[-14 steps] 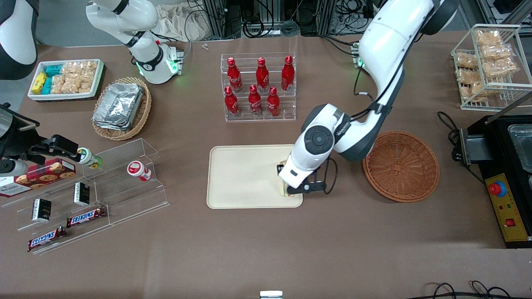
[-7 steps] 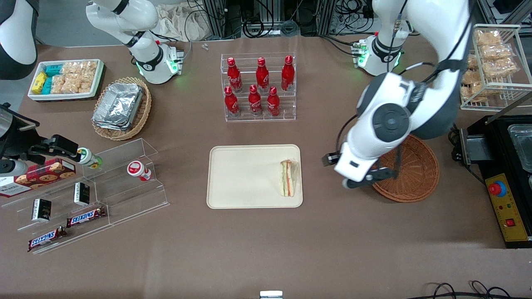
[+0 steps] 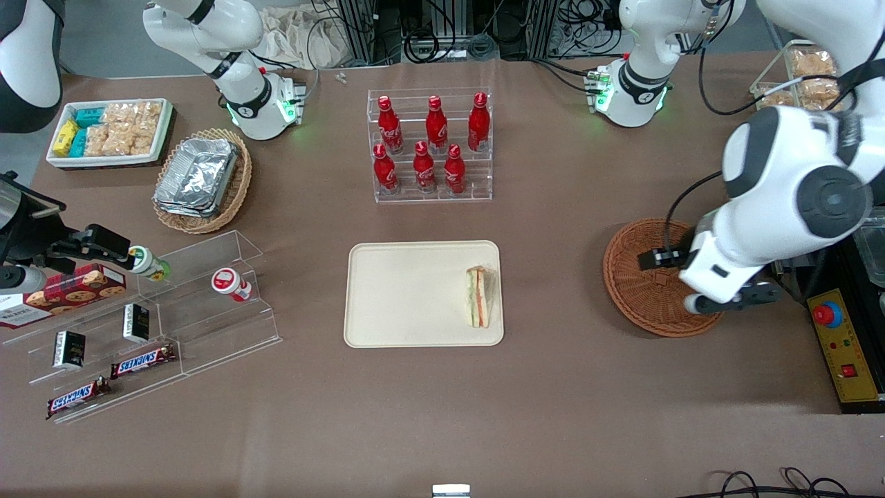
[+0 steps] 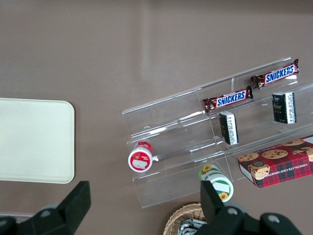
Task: Place sandwich from basket to tray
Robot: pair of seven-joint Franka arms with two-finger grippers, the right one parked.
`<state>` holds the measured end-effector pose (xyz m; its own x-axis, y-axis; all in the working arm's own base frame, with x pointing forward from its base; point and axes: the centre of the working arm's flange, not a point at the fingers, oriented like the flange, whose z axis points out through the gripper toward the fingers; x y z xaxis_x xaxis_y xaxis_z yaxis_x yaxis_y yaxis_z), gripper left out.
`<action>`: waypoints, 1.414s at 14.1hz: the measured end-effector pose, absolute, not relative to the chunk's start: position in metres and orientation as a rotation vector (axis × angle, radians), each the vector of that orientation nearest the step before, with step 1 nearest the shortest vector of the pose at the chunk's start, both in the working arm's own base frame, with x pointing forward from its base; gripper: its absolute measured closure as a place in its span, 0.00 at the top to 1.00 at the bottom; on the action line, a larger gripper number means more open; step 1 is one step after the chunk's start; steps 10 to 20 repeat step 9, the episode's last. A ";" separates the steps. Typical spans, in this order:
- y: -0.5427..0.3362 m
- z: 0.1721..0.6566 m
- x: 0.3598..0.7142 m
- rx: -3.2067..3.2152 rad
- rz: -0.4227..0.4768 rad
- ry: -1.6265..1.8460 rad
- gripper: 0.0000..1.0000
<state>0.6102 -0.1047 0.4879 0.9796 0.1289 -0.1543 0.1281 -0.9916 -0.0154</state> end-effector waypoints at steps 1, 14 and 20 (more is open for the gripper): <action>-0.088 0.498 0.608 -3.125 0.233 -0.180 1.00; -0.019 0.544 0.600 -3.100 0.143 0.046 1.00; -0.019 0.544 0.600 -3.100 0.143 0.046 1.00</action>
